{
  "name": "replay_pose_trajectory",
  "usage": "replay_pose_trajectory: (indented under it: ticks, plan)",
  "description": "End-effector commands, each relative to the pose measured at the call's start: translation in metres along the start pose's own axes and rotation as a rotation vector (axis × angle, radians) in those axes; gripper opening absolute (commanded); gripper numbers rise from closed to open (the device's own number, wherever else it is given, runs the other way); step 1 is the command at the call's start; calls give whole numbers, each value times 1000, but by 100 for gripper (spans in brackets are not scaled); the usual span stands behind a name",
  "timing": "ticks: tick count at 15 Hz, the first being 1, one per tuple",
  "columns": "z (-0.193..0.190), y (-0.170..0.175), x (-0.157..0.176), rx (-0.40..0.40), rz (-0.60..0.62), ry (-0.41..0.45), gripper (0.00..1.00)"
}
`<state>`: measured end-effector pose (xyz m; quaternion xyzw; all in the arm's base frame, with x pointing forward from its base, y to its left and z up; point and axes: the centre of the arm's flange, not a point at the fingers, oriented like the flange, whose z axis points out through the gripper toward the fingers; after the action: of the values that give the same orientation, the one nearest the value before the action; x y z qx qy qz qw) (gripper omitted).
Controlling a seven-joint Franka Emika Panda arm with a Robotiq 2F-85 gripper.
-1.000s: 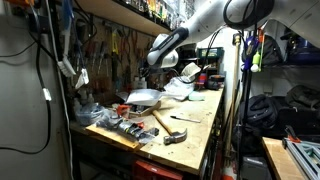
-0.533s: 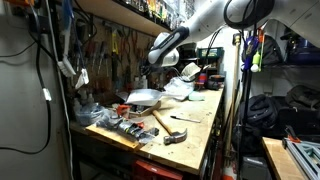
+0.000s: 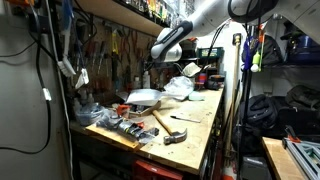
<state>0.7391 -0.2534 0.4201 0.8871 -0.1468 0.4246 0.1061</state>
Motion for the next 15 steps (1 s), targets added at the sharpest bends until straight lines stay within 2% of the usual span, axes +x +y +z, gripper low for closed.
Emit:
replay_pose_trajectory:
  ticks: [1, 9, 12, 15]
  plan:
    - [-26, 21, -19, 38, -72, -18, 10]
    - [-61, 61, -35, 138, -225, -39, 10]
    - [-70, 76, -44, 218, -282, -77, 10]
    - [-76, 91, -55, 333, -331, -120, 10]
